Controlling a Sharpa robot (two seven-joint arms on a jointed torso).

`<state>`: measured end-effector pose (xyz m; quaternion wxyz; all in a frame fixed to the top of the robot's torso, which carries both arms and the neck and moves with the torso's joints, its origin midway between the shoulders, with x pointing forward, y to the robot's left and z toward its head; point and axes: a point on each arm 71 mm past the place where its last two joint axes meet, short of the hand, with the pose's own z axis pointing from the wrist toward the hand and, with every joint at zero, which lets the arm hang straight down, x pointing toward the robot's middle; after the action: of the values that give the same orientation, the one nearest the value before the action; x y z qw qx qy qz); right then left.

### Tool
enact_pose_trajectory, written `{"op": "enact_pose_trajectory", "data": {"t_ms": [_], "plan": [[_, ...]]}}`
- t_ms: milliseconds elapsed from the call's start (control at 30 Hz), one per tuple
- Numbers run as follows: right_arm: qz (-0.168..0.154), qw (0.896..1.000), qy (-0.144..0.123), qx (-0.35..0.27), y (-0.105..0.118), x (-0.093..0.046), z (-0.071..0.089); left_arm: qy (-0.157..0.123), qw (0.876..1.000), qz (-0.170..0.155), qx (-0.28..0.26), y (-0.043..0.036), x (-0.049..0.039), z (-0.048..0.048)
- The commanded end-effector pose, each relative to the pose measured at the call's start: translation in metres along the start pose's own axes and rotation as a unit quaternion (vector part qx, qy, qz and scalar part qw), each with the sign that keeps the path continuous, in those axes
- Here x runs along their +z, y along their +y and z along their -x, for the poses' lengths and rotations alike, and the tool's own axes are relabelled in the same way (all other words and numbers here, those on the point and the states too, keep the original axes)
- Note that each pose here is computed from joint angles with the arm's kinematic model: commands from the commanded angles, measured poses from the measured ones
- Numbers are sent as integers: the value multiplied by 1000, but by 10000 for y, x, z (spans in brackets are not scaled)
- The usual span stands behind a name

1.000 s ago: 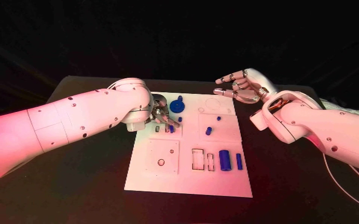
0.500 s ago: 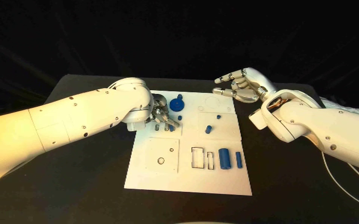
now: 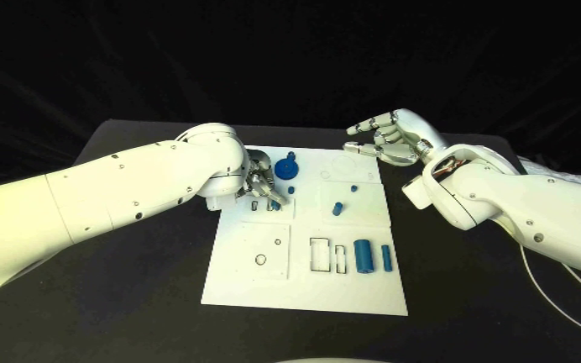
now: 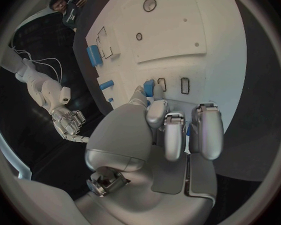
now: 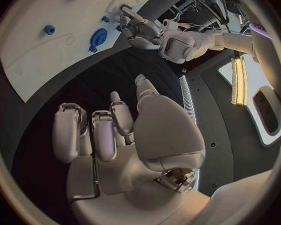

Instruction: Assemble the parts on the task board

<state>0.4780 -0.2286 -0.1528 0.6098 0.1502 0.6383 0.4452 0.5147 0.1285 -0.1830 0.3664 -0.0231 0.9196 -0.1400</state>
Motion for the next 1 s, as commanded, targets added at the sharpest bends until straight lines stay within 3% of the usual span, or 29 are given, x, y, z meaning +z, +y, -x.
{"op": "enact_pose_trajectory", "data": {"t_ms": [33,500,767,1000], "plan": [[3,1000,7,-3,3,1,-17,7,1000,-5,-14,-2,12,-37],[1,1000,8,0,-11,1,-32,-4,999,-11,-48,81,-61,-17],[1,1000,6,3,-16,-2,-24,-32,998,-13,-61,142,-126,11],[1,1000,5,5,-22,-9,-13,-75,996,-10,-40,160,-172,19]]}}
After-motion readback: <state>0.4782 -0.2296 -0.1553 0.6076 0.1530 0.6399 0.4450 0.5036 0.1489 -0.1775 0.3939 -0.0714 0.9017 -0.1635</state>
